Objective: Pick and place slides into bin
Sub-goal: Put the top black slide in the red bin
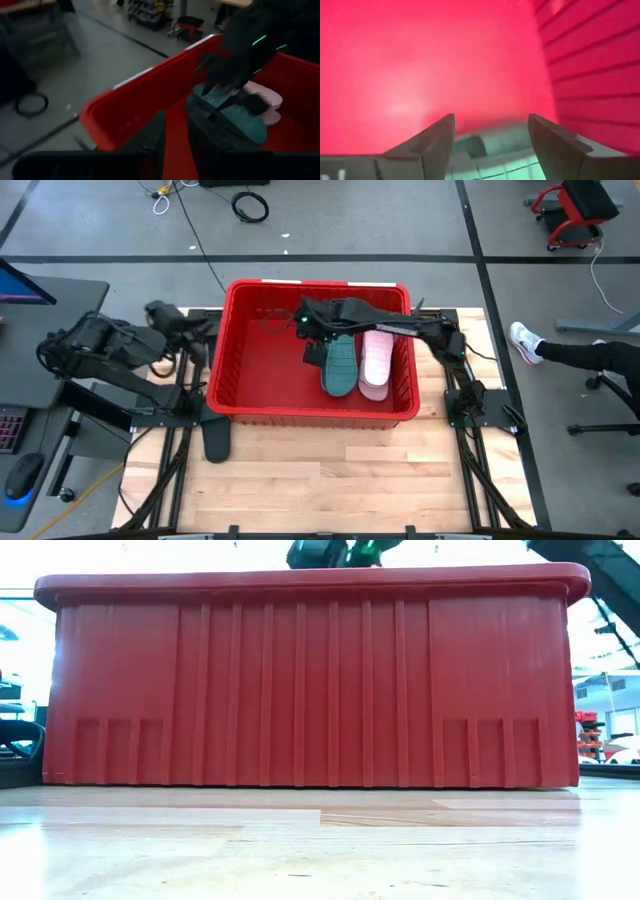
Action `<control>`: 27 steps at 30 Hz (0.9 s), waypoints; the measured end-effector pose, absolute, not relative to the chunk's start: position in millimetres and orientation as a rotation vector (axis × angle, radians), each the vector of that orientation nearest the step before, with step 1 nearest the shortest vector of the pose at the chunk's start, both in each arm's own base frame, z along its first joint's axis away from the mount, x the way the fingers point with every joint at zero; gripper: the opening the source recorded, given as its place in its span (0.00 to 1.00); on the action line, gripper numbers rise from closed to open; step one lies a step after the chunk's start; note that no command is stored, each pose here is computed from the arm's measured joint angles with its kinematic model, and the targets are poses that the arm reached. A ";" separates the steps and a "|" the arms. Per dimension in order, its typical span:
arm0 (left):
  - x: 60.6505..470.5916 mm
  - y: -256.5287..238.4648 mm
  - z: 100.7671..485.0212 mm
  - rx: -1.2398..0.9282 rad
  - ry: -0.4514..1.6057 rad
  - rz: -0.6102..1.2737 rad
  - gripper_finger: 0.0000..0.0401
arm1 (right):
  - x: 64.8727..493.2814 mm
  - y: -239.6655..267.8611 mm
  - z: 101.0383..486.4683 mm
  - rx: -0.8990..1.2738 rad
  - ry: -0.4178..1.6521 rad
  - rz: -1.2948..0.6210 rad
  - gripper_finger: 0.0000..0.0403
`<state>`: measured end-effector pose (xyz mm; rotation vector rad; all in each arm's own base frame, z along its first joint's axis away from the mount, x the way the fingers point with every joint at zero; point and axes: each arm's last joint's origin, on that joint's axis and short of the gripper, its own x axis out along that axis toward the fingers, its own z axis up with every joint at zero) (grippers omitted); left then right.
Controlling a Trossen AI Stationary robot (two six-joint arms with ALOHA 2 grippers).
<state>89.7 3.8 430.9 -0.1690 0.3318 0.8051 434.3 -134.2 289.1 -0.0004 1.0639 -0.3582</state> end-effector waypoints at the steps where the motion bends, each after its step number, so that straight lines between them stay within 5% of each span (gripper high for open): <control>1: 82.3 5.6 429.7 -0.201 0.324 0.821 0.20 | 431.2 -131.3 300.4 0.003 1.026 -0.364 0.64; 14: 41.1 16.1 413.9 -0.569 0.196 1.048 0.16 | 371.1 -110.6 409.7 0.059 0.694 -0.448 0.64; 27: 67.6 17.0 365.2 -0.942 -0.134 1.270 0.25 | 353.1 -90.6 434.8 0.073 0.613 -0.480 0.64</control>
